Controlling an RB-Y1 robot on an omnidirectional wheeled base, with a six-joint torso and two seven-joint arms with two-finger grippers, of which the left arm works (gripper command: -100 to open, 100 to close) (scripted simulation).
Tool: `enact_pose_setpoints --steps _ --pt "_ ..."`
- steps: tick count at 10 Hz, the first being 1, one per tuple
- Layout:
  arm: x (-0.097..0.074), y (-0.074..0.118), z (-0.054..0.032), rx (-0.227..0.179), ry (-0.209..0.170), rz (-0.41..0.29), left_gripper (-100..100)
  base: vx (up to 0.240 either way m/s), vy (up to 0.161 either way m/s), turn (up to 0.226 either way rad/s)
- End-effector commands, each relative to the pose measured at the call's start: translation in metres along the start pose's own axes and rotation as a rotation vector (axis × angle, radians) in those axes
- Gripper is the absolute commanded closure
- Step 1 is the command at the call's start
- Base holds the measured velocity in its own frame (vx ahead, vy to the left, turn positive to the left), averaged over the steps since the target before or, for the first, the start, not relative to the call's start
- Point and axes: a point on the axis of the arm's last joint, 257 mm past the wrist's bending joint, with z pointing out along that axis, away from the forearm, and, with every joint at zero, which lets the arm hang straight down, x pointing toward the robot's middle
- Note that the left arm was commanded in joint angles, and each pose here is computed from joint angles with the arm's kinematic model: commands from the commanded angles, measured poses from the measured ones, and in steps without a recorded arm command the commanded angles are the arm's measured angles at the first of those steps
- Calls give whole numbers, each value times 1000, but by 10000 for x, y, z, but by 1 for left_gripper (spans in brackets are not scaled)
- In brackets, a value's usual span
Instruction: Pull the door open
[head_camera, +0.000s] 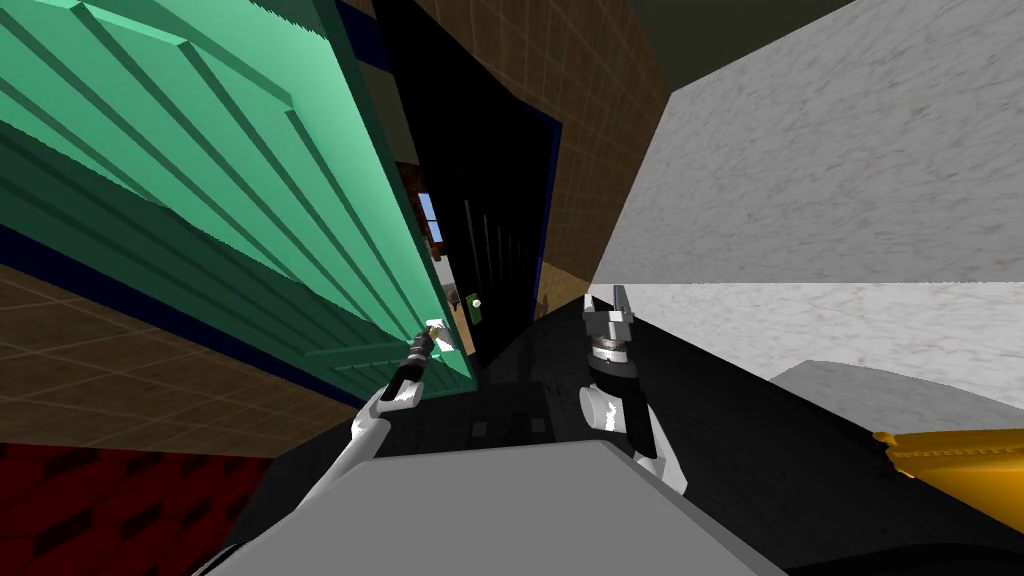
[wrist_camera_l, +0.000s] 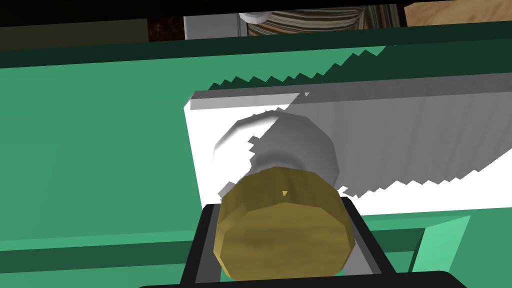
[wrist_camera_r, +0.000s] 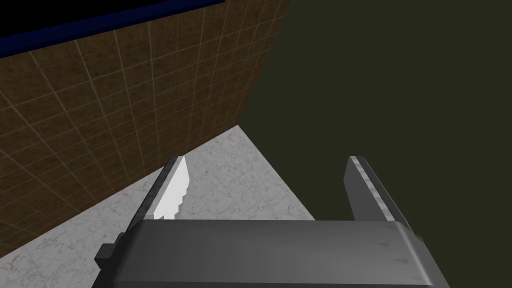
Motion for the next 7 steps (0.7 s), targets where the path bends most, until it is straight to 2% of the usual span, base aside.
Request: enact_pose_setpoints --steps 1,4,6,7 --pt "35 -17 -28 4 21 0 100 -191 82 -140" --pt "96 -38 -78 9 55 0 100 -225 90 -134" --pt "156 -50 -129 12 87 -2 100 -240 138 -140" --pt "190 -54 -158 12 104 -4 100 -289 97 -226"
